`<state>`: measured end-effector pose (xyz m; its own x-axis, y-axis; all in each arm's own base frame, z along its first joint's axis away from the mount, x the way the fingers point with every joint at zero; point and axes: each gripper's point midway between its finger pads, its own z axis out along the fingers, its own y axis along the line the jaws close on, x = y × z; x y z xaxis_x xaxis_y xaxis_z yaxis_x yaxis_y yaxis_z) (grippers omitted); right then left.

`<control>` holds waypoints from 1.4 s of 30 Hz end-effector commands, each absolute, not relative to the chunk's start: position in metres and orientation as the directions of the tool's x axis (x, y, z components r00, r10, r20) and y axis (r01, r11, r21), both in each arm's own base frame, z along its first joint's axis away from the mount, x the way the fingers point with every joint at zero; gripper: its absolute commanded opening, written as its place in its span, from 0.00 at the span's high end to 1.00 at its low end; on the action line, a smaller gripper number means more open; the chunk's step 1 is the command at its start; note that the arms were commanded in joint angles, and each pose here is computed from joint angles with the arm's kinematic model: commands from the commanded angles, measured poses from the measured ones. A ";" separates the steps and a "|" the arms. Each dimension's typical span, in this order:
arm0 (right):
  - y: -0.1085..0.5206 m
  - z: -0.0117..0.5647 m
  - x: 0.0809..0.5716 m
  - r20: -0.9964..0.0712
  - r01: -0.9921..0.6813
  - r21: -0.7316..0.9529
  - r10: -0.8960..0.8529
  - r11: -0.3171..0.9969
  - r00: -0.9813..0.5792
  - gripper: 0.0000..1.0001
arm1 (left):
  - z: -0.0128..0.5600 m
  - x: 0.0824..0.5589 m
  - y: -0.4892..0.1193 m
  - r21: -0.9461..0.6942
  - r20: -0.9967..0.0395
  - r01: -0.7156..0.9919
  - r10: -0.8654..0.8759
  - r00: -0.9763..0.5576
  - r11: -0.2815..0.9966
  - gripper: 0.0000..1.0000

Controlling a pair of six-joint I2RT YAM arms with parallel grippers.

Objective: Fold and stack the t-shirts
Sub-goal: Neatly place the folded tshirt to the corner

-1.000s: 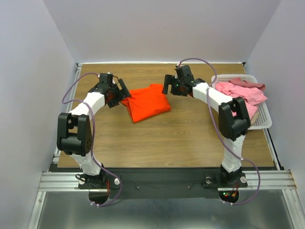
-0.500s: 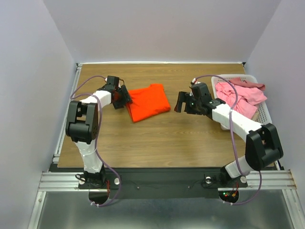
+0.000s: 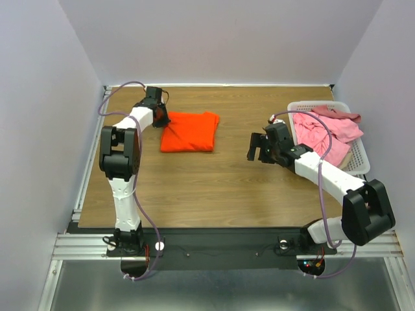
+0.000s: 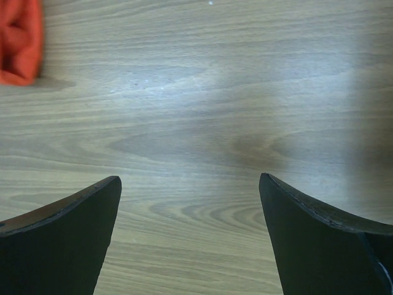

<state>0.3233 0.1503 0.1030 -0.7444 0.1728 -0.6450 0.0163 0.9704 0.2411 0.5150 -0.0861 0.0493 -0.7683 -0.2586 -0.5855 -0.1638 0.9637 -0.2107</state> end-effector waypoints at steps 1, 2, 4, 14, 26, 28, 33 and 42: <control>0.141 0.115 0.328 -0.696 0.033 0.214 0.176 0.976 -0.696 0.00 | 0.083 0.543 -0.027 -0.059 -0.670 -0.121 -0.129 -0.731 0.991 1.00; 0.139 0.113 0.327 -0.695 0.039 0.209 0.176 0.977 -0.697 0.00 | 0.085 0.548 -0.019 -0.031 -0.671 -0.121 -0.110 -0.733 0.992 1.00; 0.138 0.109 0.326 -0.690 0.042 0.199 0.170 0.979 -0.703 0.00 | 0.102 0.564 0.004 0.046 -0.695 -0.137 -0.067 -0.716 0.990 1.00; 0.114 0.102 0.327 -0.717 0.141 0.123 0.186 0.982 -0.672 0.00 | 0.105 0.617 0.092 0.313 -0.702 -0.207 0.078 -0.708 0.927 1.00; 0.105 0.111 0.331 -0.746 0.186 0.114 0.207 0.976 -0.633 0.00 | 0.121 0.635 0.163 0.384 -0.761 -0.345 0.083 -0.643 0.856 1.00; 0.104 0.116 0.331 -0.754 0.197 0.125 0.222 0.972 -0.618 0.00 | 0.129 0.636 0.170 0.412 -0.765 -0.368 0.097 -0.637 0.834 1.00; 0.103 0.126 0.333 -0.767 0.219 0.150 0.253 0.964 -0.590 0.00 | 0.156 0.631 0.183 0.452 -0.775 -0.423 0.111 -0.622 0.785 0.25; 0.116 0.140 0.324 -0.758 0.156 0.238 0.284 0.959 -0.588 0.00 | 0.291 0.603 0.134 0.178 -0.912 -0.435 -0.018 -0.409 0.882 0.02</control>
